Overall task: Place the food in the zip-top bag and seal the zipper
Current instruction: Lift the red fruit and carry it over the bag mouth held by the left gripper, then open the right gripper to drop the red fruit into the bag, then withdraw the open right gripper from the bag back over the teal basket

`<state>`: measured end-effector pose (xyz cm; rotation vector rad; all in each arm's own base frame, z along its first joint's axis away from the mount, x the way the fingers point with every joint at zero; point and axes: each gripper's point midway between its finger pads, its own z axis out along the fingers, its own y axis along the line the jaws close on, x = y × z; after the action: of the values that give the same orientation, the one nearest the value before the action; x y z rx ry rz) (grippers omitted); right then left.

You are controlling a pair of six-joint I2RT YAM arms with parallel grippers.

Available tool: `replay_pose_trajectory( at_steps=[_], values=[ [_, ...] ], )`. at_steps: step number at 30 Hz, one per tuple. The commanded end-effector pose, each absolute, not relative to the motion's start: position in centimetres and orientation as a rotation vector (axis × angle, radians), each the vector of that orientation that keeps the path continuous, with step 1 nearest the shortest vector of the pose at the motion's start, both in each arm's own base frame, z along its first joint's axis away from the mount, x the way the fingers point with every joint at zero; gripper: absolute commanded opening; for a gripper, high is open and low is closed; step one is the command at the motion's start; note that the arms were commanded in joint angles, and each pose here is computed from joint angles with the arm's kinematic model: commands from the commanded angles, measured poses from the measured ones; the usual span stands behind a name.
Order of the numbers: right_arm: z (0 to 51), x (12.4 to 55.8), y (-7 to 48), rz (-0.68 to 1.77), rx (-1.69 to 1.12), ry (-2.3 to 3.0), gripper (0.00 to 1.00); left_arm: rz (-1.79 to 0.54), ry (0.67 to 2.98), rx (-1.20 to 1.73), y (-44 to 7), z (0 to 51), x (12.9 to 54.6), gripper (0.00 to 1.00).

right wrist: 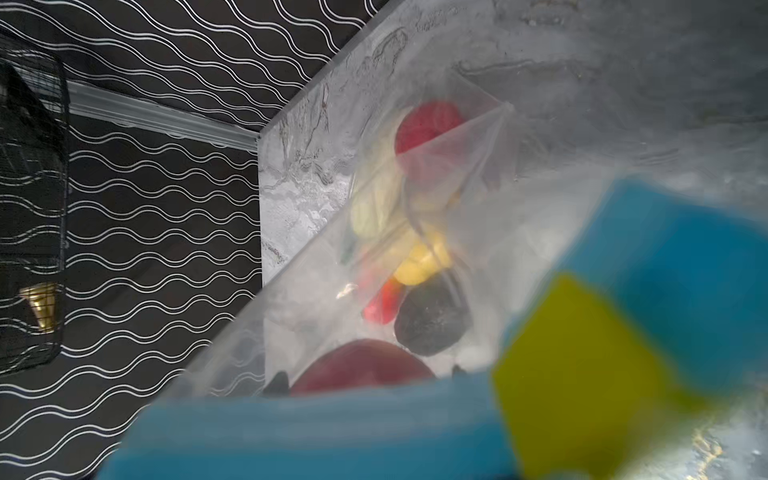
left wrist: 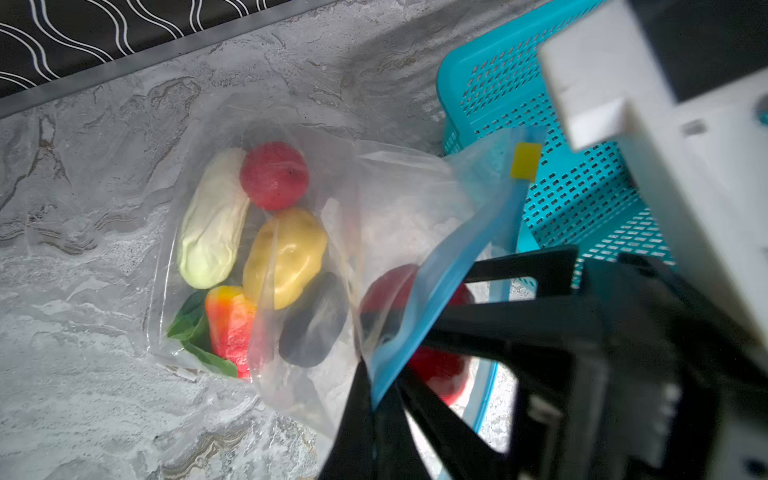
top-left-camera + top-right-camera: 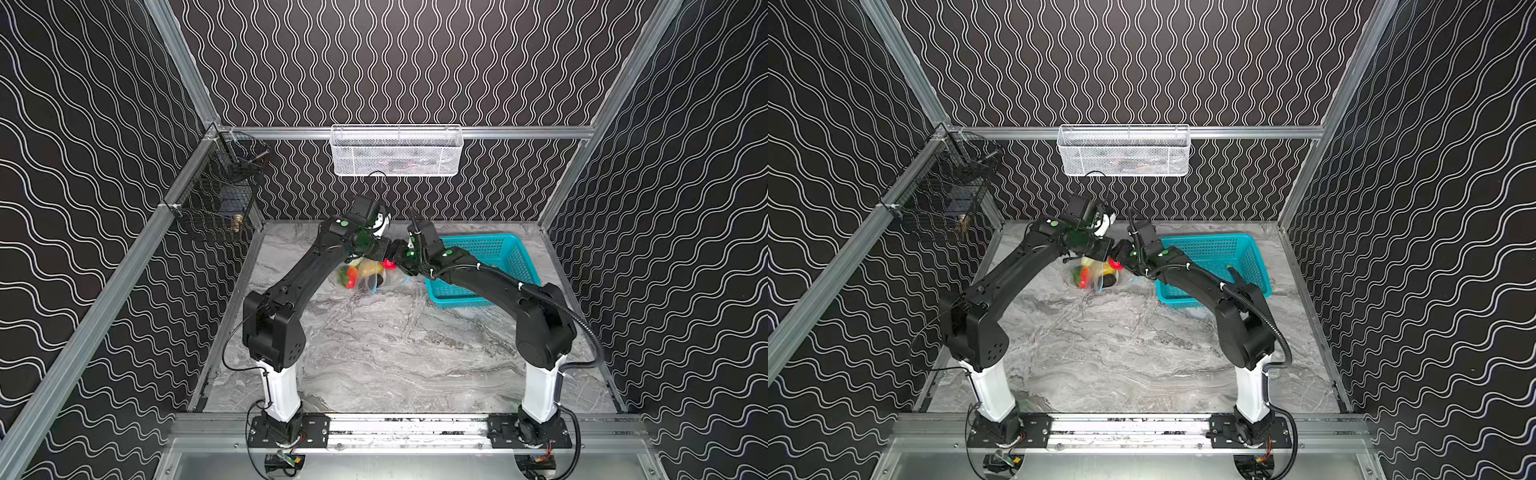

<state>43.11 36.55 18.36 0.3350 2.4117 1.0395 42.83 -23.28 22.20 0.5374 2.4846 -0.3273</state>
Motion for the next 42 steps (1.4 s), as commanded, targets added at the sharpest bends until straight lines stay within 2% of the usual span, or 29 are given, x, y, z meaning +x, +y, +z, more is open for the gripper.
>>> replay_pose_trajectory(
  at_steps=[1,4,7,18,27,34,42],
  values=[
    [18.9,43.4,36.8,1.047,0.34,2.391,0.64,-0.352,2.478,0.528,-23.5,22.5,42.9,0.0],
    [18.9,43.4,36.8,1.044,0.342,2.389,0.75,-0.346,2.48,0.528,-23.4,22.5,42.8,0.0],
    [19.0,43.4,36.7,1.036,0.337,2.39,0.8,-0.337,2.477,0.528,-23.3,22.5,42.9,0.0],
    [19.5,42.7,35.8,1.029,0.342,2.368,0.84,-0.339,2.482,0.524,-23.3,22.3,43.0,0.0],
    [22.6,41.8,33.8,0.947,0.332,2.307,0.9,-0.313,2.48,0.515,-23.0,22.2,43.2,0.0],
    [23.8,41.1,32.7,0.865,0.347,2.283,0.99,-0.3,2.495,0.514,-22.9,21.6,43.4,0.0],
    [25.7,40.7,31.5,0.815,0.322,2.24,0.99,-0.27,2.487,0.496,-22.2,21.6,43.6,0.0]
  ],
)
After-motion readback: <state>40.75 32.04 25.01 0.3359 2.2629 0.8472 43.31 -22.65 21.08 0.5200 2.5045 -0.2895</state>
